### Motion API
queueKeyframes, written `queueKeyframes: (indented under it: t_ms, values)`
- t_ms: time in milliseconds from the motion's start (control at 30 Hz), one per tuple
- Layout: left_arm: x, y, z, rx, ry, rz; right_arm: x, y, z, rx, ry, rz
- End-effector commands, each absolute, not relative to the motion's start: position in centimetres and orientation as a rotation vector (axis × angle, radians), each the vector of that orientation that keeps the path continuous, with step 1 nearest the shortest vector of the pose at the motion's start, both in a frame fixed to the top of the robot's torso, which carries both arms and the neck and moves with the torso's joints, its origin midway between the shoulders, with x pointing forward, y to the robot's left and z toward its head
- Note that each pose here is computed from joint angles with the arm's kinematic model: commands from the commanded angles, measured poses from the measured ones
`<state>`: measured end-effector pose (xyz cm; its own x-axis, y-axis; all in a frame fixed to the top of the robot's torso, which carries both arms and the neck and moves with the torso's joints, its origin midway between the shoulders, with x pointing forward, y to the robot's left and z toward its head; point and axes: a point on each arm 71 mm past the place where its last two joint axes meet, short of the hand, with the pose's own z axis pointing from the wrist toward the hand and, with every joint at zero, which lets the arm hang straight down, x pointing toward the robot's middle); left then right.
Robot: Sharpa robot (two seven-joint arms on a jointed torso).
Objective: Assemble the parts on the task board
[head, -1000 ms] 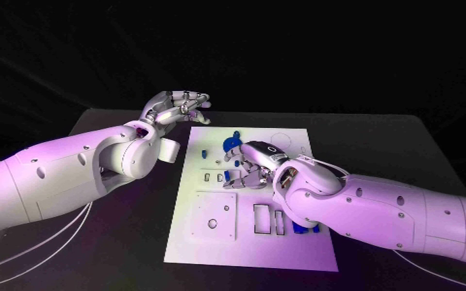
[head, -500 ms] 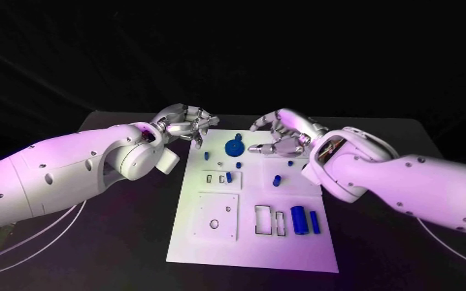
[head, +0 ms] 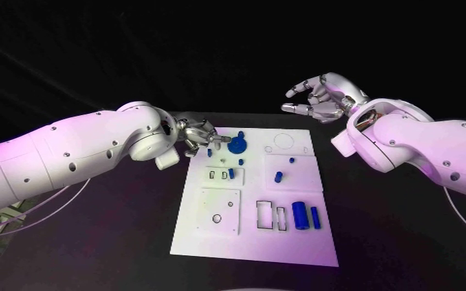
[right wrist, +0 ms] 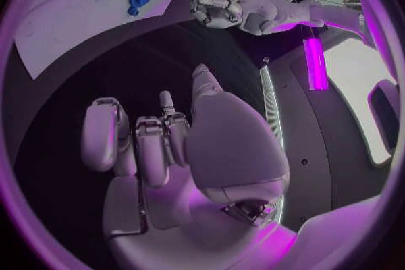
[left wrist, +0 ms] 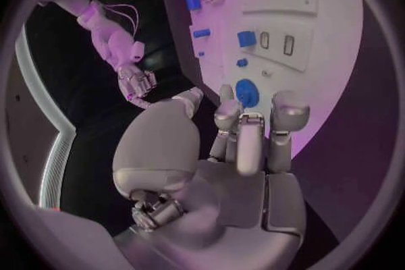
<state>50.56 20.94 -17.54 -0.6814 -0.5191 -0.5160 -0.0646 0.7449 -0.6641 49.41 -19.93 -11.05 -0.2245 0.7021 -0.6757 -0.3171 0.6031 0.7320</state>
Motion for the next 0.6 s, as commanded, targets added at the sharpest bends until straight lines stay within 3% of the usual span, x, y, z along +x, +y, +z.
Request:
queueKeyframes:
  t_ms: [33,600]
  values:
    - [50.8,20.6,-17.7,-0.317,2.316,-0.597,49.5,-20.6,-11.0,0.409,1.519,0.989]
    - [51.4,17.6,-17.7,-0.267,2.375,-0.499,50.0,-21.5,-11.2,0.445,1.524,0.937]
